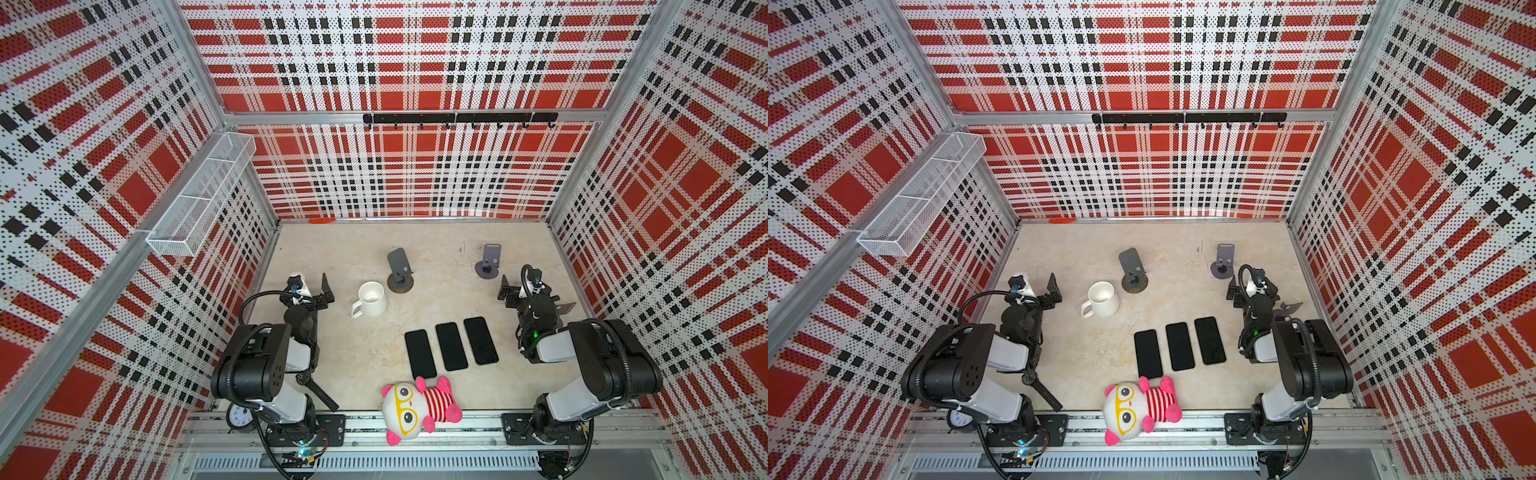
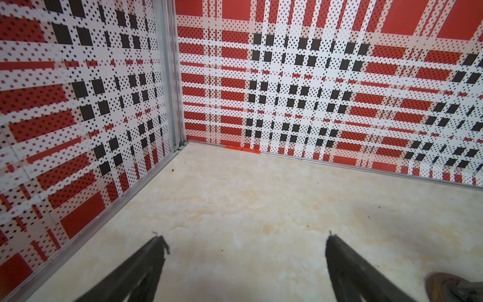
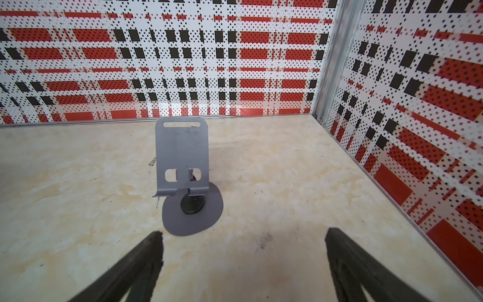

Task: Remove the phone from the phone stand
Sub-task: Reset both arms

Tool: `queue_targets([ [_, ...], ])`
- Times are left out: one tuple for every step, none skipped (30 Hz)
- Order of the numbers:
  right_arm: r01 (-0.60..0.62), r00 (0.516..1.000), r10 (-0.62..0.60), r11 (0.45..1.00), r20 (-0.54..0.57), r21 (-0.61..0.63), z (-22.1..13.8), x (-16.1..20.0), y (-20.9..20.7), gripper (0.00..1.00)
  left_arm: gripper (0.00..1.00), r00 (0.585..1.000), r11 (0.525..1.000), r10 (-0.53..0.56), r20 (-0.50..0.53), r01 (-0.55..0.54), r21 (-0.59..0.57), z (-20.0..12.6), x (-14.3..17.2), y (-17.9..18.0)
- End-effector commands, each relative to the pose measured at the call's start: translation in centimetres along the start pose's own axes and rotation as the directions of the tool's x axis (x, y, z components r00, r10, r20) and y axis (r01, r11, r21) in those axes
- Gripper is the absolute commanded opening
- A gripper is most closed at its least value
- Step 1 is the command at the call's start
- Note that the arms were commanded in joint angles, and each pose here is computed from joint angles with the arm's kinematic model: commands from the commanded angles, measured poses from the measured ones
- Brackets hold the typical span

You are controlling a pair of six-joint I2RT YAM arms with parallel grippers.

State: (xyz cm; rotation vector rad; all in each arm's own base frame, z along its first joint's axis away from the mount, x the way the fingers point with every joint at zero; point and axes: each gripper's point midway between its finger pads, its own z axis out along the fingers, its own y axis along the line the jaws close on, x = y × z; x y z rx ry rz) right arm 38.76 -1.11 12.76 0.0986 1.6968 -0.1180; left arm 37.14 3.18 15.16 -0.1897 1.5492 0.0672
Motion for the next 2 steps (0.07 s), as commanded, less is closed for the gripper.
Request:
queue_targets([
  [0.001, 1.000, -0.001, 1.000, 0.010, 0.011, 0.17, -0.28, -0.30, 1.00, 0.98, 1.000, 1.000, 0.010, 0.020, -0.009, -0.006, 0.22, -0.60, -0.05],
  [0.001, 1.000, -0.001, 1.000, 0.010, 0.011, 0.16, -0.31, -0.31, 1.00, 0.98, 1.000, 1.000, 0.010, 0.021, -0.010, -0.005, 0.22, -0.61, -0.06],
])
